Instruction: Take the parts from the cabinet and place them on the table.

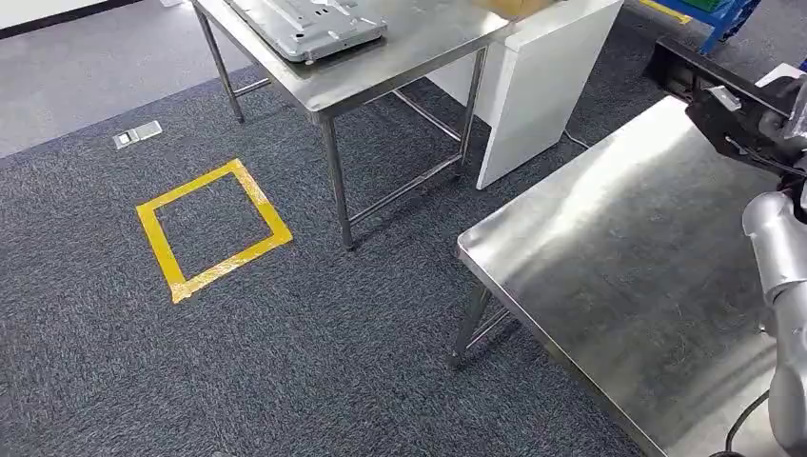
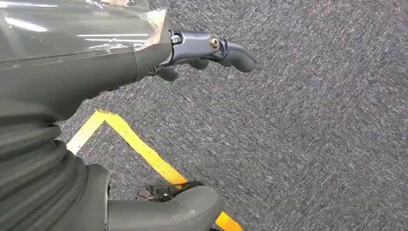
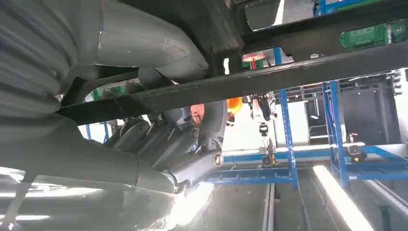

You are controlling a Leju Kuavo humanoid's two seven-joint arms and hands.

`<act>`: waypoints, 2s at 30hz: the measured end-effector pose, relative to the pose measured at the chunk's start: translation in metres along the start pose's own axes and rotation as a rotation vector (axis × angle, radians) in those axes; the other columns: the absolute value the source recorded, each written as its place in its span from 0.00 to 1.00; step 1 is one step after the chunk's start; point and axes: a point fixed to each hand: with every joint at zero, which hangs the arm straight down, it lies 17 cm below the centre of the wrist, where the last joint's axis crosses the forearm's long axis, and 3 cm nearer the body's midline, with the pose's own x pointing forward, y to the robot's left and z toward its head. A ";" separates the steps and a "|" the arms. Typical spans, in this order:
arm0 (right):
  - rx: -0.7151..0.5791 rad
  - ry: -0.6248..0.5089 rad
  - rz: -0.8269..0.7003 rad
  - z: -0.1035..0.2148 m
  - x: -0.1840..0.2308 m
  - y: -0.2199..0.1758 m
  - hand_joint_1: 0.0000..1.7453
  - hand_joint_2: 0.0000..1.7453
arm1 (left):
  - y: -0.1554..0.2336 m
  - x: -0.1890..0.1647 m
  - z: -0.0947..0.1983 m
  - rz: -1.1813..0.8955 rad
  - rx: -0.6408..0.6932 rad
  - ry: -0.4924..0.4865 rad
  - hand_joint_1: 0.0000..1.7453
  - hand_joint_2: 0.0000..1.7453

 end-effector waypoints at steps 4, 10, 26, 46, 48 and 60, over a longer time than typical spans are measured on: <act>0.000 0.000 0.003 0.000 0.000 0.000 0.95 1.00 | -0.001 0.000 0.000 0.001 -0.002 0.000 0.00 1.00; 0.000 0.000 0.003 0.000 0.000 0.000 0.95 1.00 | -0.001 0.000 0.000 0.001 -0.002 0.000 0.00 1.00; 0.000 0.125 0.111 0.005 -0.070 -0.004 0.95 1.00 | -0.003 0.000 0.001 0.008 -0.001 0.002 0.00 1.00; 0.096 0.217 0.221 0.063 -0.160 0.039 0.00 0.00 | -0.005 0.003 0.002 0.024 -0.002 -0.015 0.00 1.00; 0.104 0.230 0.236 0.070 -0.173 0.038 0.00 0.00 | -0.005 0.004 0.003 0.031 -0.007 -0.024 0.00 1.00; 0.093 0.240 0.274 0.109 -0.200 0.037 0.00 0.00 | -0.008 0.001 0.004 0.036 -0.019 -0.008 0.00 1.00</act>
